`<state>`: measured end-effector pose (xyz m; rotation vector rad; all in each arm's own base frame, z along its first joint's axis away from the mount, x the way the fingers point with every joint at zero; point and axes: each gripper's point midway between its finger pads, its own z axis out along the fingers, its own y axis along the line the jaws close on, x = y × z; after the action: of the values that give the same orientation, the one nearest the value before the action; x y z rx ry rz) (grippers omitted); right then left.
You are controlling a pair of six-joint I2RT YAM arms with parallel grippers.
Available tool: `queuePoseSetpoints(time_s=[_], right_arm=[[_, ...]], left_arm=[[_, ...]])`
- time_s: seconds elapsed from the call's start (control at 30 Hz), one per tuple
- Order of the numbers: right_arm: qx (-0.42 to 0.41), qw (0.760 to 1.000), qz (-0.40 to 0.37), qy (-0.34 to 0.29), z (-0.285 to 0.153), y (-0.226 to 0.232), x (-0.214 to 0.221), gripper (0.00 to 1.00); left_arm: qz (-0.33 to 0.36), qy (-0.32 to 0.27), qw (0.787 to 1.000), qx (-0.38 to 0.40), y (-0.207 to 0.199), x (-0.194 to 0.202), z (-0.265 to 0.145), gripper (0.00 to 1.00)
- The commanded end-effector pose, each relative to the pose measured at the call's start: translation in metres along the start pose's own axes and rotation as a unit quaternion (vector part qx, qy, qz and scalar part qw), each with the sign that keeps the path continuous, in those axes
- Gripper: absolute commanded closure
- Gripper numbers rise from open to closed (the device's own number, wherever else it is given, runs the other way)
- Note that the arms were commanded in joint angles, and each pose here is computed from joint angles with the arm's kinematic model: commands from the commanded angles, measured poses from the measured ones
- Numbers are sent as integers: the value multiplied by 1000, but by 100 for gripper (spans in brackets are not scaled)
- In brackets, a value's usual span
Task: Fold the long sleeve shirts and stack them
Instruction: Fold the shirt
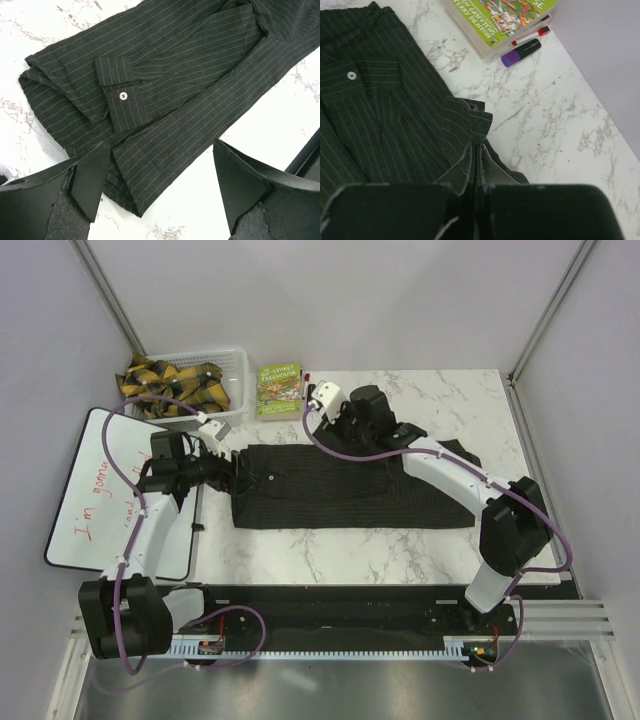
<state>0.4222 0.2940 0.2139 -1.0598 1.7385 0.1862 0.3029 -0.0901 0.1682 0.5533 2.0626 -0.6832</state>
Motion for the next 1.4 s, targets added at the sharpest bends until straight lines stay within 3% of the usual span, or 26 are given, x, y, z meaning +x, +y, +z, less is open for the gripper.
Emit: queuePoseSetpoints(time_s=[0.0, 0.37, 0.57, 0.6, 0.7, 0.77, 0.87, 0.97, 1.13, 1.37], right_arm=[[8, 999, 36, 14, 10, 27, 0, 100], [-30, 997, 71, 25, 34, 116, -8, 100], [-13, 995, 94, 19, 53, 136, -8, 100], [-20, 995, 97, 23, 58, 142, -4, 90], [-69, 992, 102, 33, 59, 160, -3, 48], [-105, 989, 95, 37, 49, 168, -4, 34], [-130, 988, 79, 20, 15, 150, -18, 23], [-150, 985, 75, 39, -11, 117, 0, 20], [-129, 981, 83, 121, -36, 51, 77, 23], [-111, 976, 77, 171, -31, 3, 116, 30]], left_arm=[[11, -20, 1000, -14, 6, -20, -2, 10], [-7, -11, 1000, -26, 12, -14, -2, 10], [-27, -6, 999, -32, 19, -8, -4, 10], [-31, -3, 999, -32, 20, -6, -3, 10], [-46, 0, 998, -41, 28, -2, -6, 10], [-53, 5, 998, -41, 34, 1, -7, 10], [-46, 15, 999, -18, 28, 8, -5, 12], [-35, 39, 999, -11, 28, 18, 6, 15], [-41, 109, 993, 33, 8, 41, 32, 22], [4, 170, 983, 64, -29, 64, 55, 27]])
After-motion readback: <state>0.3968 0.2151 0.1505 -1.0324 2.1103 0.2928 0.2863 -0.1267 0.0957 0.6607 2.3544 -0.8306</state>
